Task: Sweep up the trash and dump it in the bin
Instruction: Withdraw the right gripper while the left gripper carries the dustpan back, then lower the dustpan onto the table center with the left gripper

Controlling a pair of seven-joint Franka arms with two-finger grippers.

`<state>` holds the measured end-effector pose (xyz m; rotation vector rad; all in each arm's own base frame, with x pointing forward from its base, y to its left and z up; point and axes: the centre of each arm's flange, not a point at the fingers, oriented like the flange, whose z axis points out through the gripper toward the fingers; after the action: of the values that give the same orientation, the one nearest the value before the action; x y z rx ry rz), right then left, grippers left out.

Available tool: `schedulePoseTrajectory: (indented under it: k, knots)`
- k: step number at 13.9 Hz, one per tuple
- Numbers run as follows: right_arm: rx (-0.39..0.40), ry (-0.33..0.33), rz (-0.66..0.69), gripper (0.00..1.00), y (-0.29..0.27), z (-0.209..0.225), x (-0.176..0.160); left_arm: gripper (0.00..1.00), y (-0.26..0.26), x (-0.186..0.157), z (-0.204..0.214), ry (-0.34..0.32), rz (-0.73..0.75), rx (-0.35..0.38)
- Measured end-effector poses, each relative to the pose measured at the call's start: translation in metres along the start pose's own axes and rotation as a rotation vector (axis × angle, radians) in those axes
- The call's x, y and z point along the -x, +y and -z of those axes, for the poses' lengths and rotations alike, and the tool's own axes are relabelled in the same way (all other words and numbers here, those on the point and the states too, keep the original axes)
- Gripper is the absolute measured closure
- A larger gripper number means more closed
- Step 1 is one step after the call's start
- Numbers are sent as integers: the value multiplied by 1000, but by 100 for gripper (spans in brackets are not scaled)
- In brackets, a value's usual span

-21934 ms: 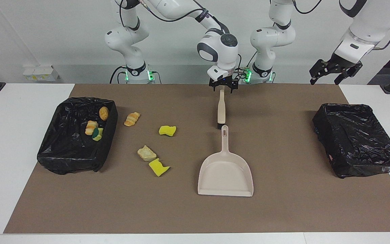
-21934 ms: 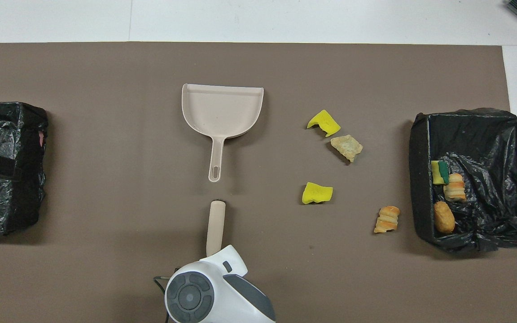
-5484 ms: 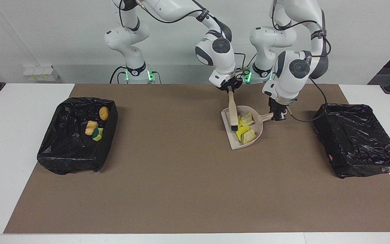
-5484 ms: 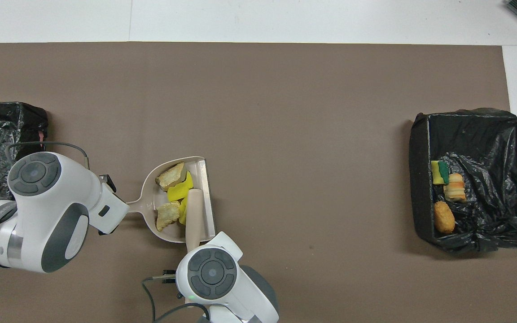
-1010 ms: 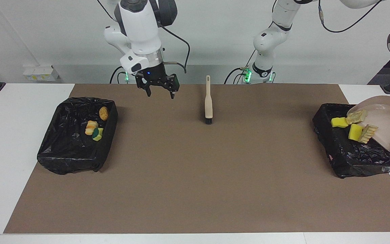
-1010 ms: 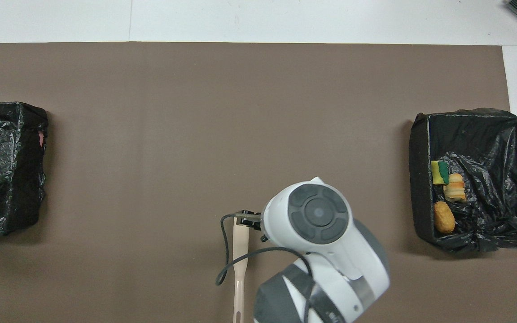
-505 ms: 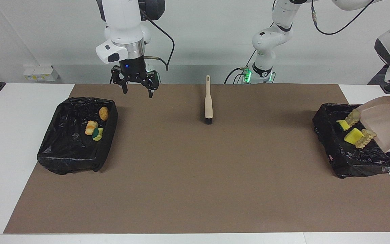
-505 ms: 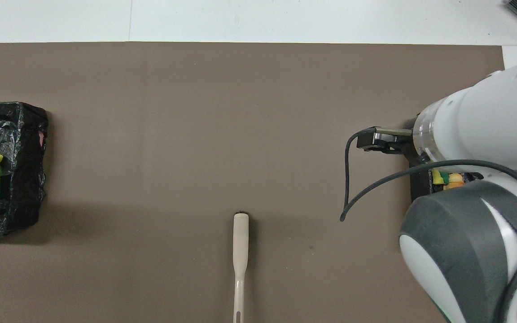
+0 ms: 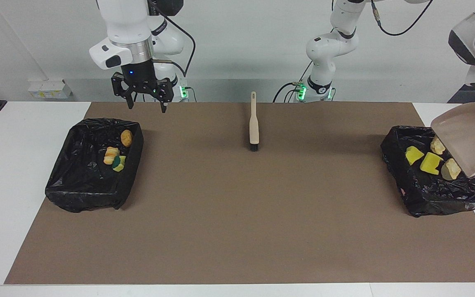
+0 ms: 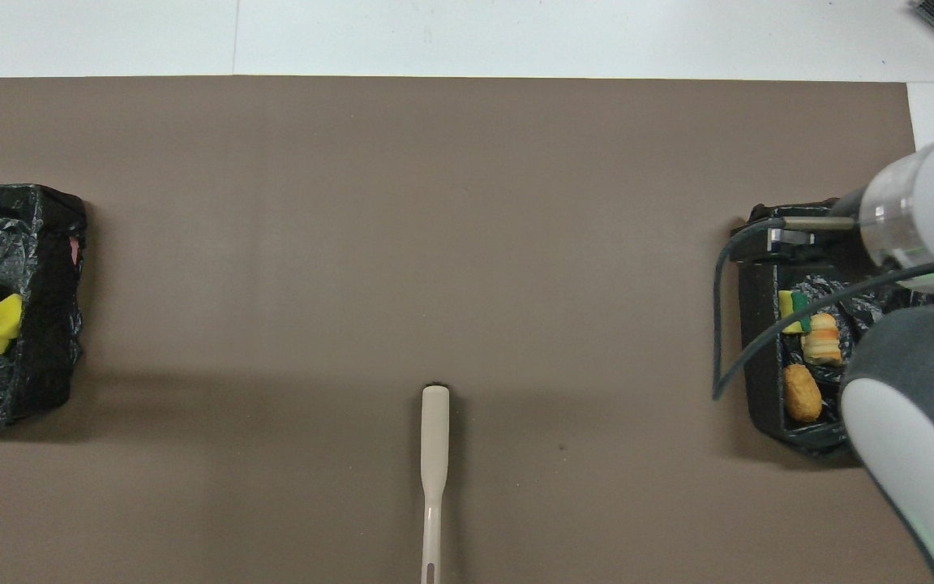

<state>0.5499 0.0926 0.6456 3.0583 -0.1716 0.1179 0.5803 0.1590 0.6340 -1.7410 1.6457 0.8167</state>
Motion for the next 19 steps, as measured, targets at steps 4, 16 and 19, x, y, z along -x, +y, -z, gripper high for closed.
schedulePoseTrajectory:
  k: [4, 16, 19]
  knots:
    - [-14, -14, 2, 0, 16, 0, -3, 69, 26, -10, 36, 307, 208, 57]
    - [-43, -30, -32, 0, 31, -2, -6, 69, 69, -262, 192, 685, 974, 504]
    - [-43, -30, -32, 0, 31, -2, -6, 69, 81, -336, 225, 747, 1085, 538]
